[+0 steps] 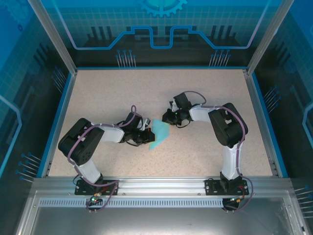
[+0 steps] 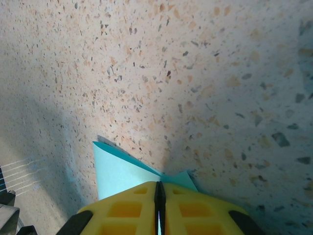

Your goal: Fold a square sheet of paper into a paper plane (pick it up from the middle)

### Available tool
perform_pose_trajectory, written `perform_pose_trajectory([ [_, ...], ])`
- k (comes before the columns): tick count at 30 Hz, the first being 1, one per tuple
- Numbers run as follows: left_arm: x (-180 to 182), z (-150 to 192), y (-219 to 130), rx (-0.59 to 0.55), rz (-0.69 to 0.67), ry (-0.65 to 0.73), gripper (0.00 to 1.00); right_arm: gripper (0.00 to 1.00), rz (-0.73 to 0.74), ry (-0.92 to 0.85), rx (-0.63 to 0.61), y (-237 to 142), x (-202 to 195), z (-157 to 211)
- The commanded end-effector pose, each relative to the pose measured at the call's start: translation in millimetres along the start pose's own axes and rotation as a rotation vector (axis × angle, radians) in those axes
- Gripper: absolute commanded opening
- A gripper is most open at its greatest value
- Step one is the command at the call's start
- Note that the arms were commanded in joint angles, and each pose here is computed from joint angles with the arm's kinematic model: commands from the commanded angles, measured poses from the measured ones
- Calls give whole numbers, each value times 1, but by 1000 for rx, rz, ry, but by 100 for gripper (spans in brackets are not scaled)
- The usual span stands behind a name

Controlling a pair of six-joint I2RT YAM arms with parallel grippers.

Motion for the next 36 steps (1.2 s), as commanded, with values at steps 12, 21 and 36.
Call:
perform_pose_trajectory([
  [12,62,66,1,177,-256,-115,0,12,77,15,-105,-10,-18,-40],
  [21,61,64,1,171,-251,-113,0,14,-12,-67,-147,-57,24,-32],
  [36,55,59,-1,156,-232,-106,0,12,-55,-98,-14,-23,34,48],
])
Point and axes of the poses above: each hand's point on the last joint's axis, 136 mm out from that joint toward the fingers, its own y axis out along the fingers, its own x axis along the line the jaws close on, z = x × y, the point moved 2 cm from there along -y, back along the fingers, and after that the axes turned 15 degrees about y, right-handed, at the moved point
